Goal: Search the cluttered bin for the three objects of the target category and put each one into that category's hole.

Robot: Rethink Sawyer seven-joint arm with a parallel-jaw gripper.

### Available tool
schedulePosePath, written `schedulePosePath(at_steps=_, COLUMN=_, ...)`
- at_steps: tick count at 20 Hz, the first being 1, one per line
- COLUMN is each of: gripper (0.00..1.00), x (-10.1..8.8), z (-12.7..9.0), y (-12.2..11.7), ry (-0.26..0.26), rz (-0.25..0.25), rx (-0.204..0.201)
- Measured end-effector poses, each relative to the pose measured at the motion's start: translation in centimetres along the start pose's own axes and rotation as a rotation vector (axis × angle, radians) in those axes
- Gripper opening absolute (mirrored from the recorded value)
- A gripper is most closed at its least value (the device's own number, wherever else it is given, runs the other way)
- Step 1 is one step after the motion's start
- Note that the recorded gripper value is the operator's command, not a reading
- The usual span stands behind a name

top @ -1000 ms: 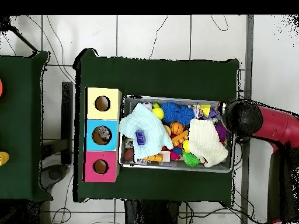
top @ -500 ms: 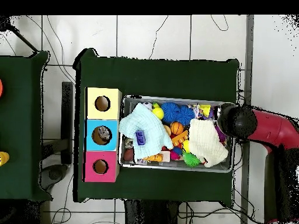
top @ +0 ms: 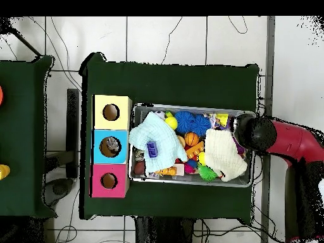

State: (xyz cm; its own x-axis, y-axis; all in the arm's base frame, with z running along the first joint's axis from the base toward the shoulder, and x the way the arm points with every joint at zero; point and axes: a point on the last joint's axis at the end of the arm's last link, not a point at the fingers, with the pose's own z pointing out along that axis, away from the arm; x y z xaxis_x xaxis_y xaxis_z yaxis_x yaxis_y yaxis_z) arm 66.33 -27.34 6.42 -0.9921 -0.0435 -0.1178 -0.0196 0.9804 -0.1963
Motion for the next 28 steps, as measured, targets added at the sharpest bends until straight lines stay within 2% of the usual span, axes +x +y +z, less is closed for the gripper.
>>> schedulePosePath(at_steps=4, gripper=0.00, x=0.4, z=0.6, y=0.3, ry=0.009, rz=0.001, rx=-0.009)
schedulePosePath(at_steps=5, gripper=1.00, x=0.6, z=1.0, y=0.5, ry=0.015, rz=0.001, rx=-0.014)
schedulePosePath(at_steps=20, gripper=1.00, x=0.9, z=1.6, y=0.7, ry=0.023, rz=0.005, rx=-0.024)
schedulePosePath(at_steps=28, gripper=1.00, x=0.5, z=1.5, y=0.6, ry=-0.004, rz=0.005, rx=-0.015)
